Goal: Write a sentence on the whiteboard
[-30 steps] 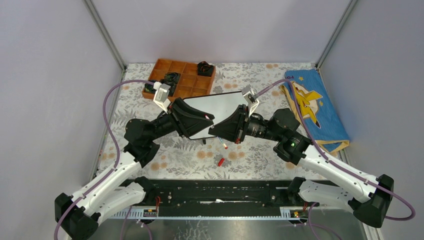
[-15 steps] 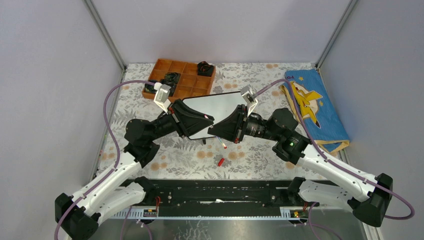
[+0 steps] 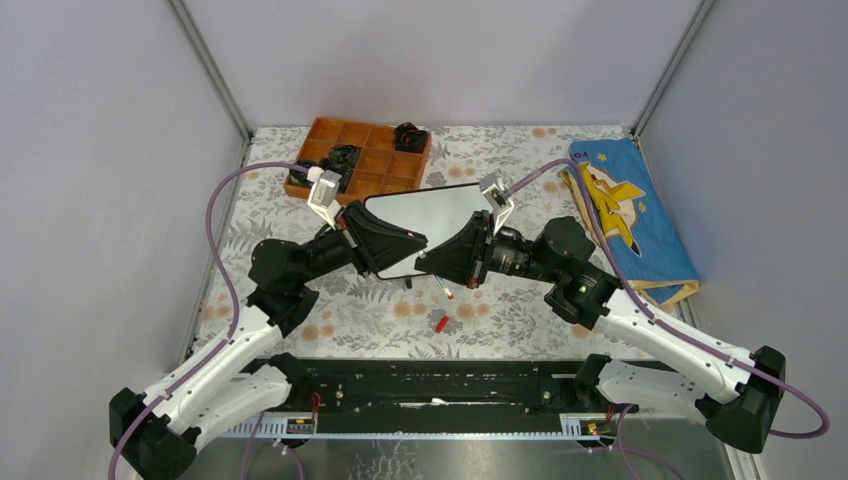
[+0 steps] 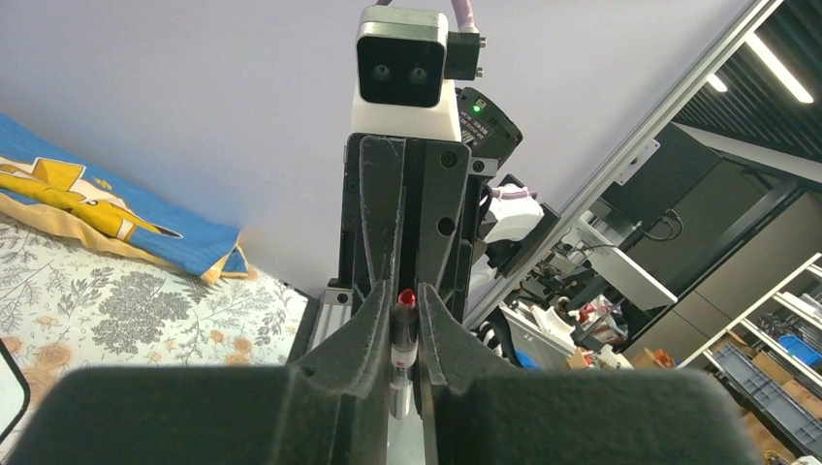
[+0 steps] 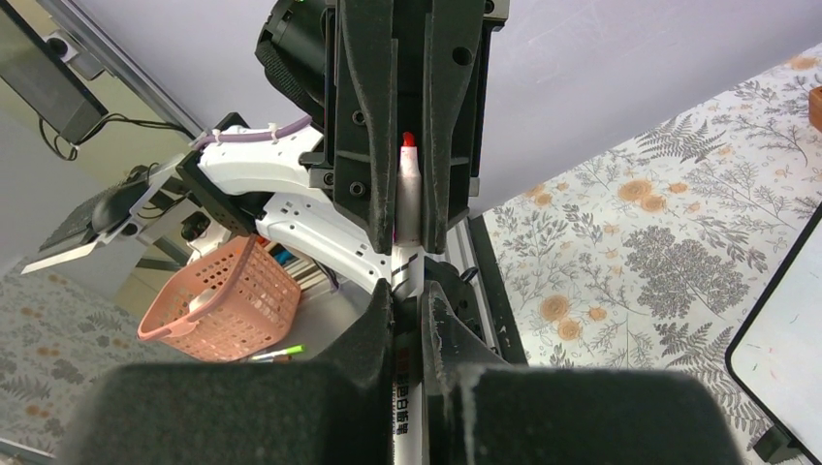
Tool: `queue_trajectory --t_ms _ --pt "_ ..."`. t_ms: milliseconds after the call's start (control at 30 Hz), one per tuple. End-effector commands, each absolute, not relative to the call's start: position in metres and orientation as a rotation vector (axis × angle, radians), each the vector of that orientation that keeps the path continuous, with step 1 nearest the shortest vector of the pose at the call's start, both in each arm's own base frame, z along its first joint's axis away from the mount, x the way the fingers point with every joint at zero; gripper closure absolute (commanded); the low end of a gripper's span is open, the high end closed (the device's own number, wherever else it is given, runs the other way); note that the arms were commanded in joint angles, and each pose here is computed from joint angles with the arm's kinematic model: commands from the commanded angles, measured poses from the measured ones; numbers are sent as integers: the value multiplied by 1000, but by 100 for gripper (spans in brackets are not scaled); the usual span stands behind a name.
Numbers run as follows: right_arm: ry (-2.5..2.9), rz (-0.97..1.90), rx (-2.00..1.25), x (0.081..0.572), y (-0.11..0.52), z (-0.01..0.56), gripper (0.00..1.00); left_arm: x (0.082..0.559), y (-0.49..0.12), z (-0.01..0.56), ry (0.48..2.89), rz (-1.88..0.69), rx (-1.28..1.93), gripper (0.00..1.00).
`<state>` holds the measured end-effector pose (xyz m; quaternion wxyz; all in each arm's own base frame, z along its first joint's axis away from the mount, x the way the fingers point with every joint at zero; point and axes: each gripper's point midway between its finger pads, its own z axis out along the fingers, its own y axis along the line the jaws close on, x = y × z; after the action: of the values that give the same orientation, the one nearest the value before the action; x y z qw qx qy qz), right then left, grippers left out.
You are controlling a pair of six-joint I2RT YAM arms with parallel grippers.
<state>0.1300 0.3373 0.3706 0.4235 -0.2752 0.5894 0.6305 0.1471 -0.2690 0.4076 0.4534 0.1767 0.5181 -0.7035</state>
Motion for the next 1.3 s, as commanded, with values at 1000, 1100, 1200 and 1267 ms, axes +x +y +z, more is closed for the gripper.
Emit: queue_trajectory --t_ms 1000,1100,1200,1267 --pt "1419 1531 -591 136 323 392 40 148 -262 420 1237 -1736 308 100" --pt "1407 1540 -570 135 320 397 25 155 -258 423 1228 -1736 239 100" --pt "1390 1543 -548 135 317 403 14 163 -253 424 1219 -1737 149 100" --pt "1355 1541 -514 137 312 410 13 169 -246 426 1201 -1741 63 100"
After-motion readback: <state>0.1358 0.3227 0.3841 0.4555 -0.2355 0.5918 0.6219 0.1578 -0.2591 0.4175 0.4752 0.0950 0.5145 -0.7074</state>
